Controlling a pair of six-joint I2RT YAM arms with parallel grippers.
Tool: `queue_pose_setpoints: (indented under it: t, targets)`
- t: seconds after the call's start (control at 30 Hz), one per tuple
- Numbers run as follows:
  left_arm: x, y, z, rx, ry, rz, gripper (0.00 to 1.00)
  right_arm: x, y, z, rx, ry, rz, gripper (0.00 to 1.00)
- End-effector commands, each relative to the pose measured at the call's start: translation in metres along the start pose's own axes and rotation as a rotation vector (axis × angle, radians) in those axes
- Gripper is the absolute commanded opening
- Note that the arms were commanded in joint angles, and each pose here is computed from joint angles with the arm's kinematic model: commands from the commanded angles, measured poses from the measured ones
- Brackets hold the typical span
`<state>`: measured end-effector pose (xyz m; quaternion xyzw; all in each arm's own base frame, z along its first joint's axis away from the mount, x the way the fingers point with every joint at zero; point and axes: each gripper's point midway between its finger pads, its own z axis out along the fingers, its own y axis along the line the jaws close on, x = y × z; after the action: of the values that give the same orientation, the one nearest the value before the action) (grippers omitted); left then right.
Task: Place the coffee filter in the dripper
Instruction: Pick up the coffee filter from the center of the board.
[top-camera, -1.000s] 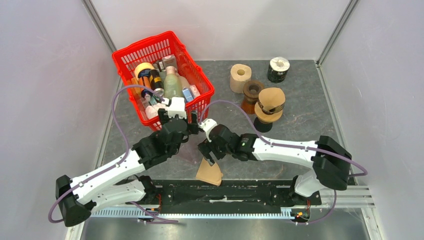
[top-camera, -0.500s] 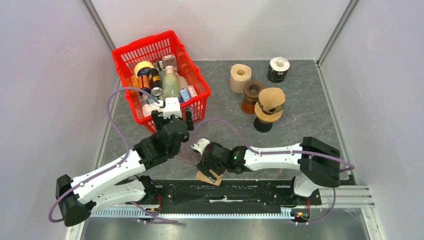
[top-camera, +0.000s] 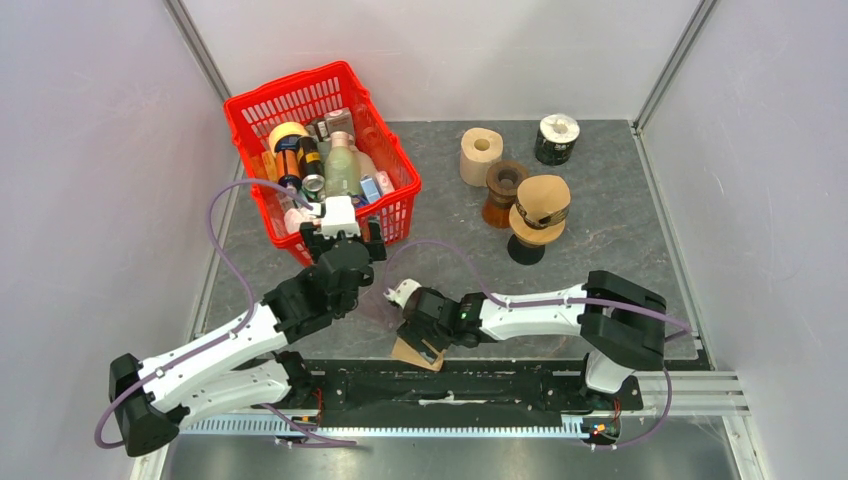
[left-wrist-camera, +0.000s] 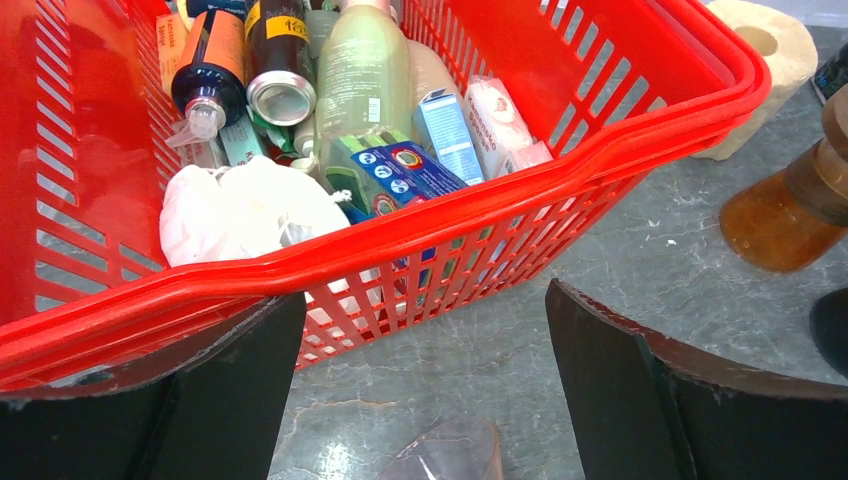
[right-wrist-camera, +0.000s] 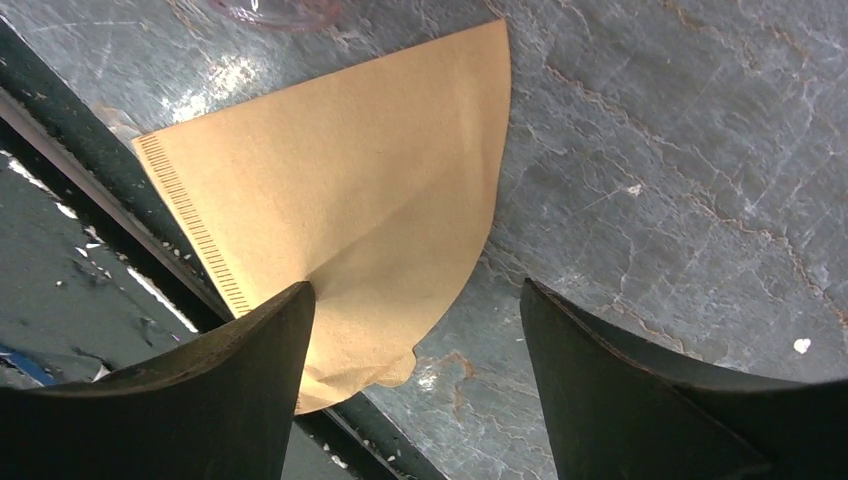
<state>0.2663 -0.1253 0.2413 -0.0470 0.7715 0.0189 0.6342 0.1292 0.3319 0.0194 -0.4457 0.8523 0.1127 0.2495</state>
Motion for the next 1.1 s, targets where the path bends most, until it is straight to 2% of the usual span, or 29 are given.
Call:
queue_pose_setpoints:
  t: [0.0, 0.33, 0.63, 0.7, 0.93, 1.07]
  targets:
    - [-0.043, 0.014, -0.001, -0.074, -0.129, -0.129, 0.97, 0.004, -0.008, 0.007, 0.061, 0.016, 0.039, 0.81]
    - [-0.043, 0.015, -0.002, -0.069, -0.130, -0.134, 0.97, 0.019, -0.025, 0.017, 0.115, 0.072, 0.137, 0.66]
    - [-0.042, 0.013, 0.000, -0.067, -0.134, -0.126, 0.97, 0.020, -0.040, 0.020, 0.143, 0.076, 0.215, 0.48]
    - [-0.042, 0.012, 0.000, -0.065, -0.134, -0.127, 0.97, 0.019, -0.042, 0.019, 0.149, 0.072, 0.222, 0.41]
    - [-0.041, 0.000, 0.001, -0.003, -0.133, -0.120, 0.97, -0.007, -0.048, -0.001, 0.154, -0.028, 0.234, 0.24]
    - [-0.044, -0.006, 0.002, 0.024, -0.141, -0.131, 0.97, -0.026, -0.059, -0.022, 0.180, -0.125, 0.275, 0.20]
